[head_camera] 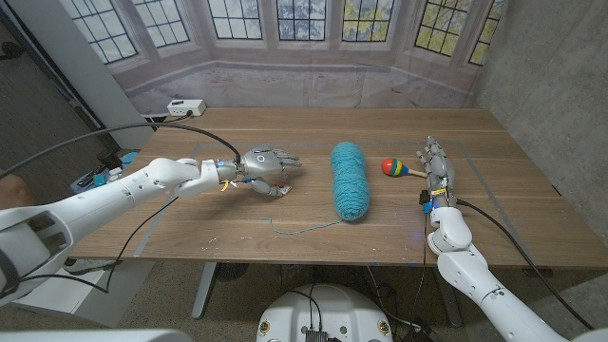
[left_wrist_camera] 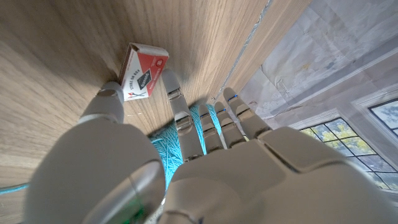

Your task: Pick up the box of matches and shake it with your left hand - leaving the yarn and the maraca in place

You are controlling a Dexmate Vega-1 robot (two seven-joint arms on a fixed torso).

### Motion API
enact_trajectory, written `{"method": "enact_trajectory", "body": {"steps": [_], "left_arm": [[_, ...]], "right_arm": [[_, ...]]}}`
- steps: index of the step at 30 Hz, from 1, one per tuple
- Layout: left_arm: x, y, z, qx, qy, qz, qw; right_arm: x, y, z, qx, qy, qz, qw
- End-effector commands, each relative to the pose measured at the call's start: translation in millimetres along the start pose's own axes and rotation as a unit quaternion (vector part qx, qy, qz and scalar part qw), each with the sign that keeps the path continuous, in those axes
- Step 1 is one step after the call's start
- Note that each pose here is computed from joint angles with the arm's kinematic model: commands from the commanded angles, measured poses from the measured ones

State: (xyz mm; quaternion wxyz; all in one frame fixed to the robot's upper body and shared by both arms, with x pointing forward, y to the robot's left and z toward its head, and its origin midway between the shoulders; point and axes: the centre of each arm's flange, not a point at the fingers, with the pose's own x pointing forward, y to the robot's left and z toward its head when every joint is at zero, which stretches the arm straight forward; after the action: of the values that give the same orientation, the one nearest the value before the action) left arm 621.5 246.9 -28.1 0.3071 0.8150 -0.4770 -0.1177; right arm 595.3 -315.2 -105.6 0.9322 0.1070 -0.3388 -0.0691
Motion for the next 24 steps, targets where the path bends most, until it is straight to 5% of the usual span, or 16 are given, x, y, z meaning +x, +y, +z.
{"method": "enact_trajectory", "body": {"steps": [1,24], "left_arm": [[0.0,-5.1,4.5,-0.001,-0.002,0.0,1.0],[2.0,-9.4,7.9,-0.006,-0.003,0.006,1.0]], "right_arm": [[5.5,3.3,10.0,-0.012,0.002,0.009,0.9999],[22.0,11.8,24.2,-0.032,0.012,0.034,0.9989]]}}
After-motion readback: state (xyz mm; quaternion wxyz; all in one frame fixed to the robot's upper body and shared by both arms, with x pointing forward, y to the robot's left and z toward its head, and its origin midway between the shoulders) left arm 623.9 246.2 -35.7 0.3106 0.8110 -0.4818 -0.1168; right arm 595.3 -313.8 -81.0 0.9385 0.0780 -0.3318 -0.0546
